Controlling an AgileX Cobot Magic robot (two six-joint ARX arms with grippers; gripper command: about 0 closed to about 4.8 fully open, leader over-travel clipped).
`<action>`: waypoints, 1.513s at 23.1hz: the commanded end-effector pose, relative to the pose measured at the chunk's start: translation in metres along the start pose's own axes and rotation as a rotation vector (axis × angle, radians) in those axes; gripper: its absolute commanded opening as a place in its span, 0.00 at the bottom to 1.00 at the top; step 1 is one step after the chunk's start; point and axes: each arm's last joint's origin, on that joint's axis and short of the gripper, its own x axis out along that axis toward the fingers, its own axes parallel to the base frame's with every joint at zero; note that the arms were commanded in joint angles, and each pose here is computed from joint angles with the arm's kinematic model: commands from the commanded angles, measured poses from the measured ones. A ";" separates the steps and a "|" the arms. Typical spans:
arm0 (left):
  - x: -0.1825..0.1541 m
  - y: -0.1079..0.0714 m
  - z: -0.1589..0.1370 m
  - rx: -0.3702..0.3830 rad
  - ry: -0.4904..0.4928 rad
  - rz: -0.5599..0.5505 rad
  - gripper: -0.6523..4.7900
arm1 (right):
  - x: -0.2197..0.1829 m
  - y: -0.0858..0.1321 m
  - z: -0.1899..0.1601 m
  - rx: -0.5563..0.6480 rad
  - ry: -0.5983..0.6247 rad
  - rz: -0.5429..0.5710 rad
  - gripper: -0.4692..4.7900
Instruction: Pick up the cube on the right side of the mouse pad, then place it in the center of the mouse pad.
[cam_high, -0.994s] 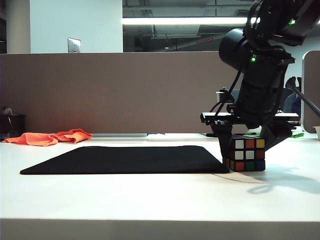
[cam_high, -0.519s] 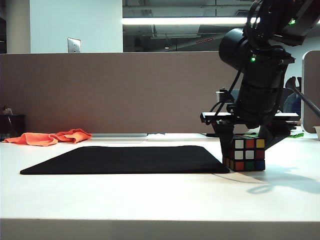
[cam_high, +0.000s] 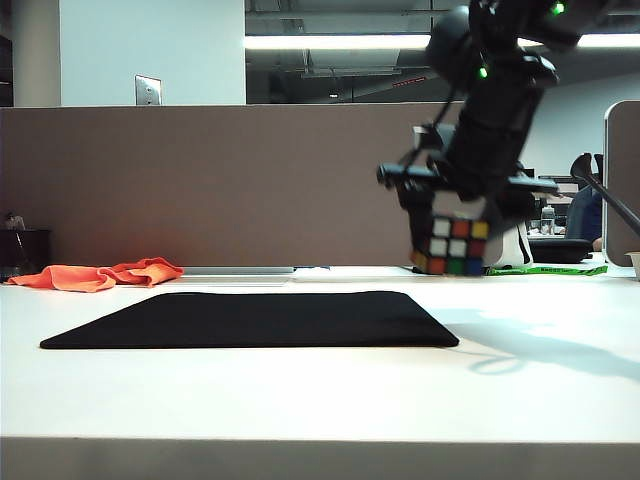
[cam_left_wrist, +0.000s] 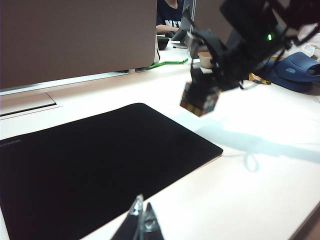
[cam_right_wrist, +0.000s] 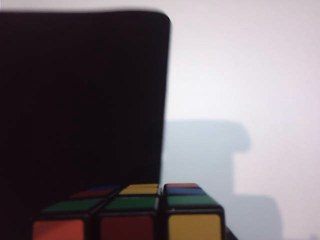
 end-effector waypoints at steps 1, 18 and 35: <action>0.000 0.000 0.003 0.009 -0.013 -0.004 0.11 | -0.010 0.010 0.016 0.005 -0.061 0.044 0.67; 0.000 0.000 0.002 0.007 -0.012 -0.004 0.11 | 0.002 0.091 0.003 -0.061 -0.143 0.271 0.67; 0.000 0.000 0.002 -0.008 -0.012 -0.004 0.11 | 0.034 0.154 0.017 -0.141 -0.054 0.187 0.67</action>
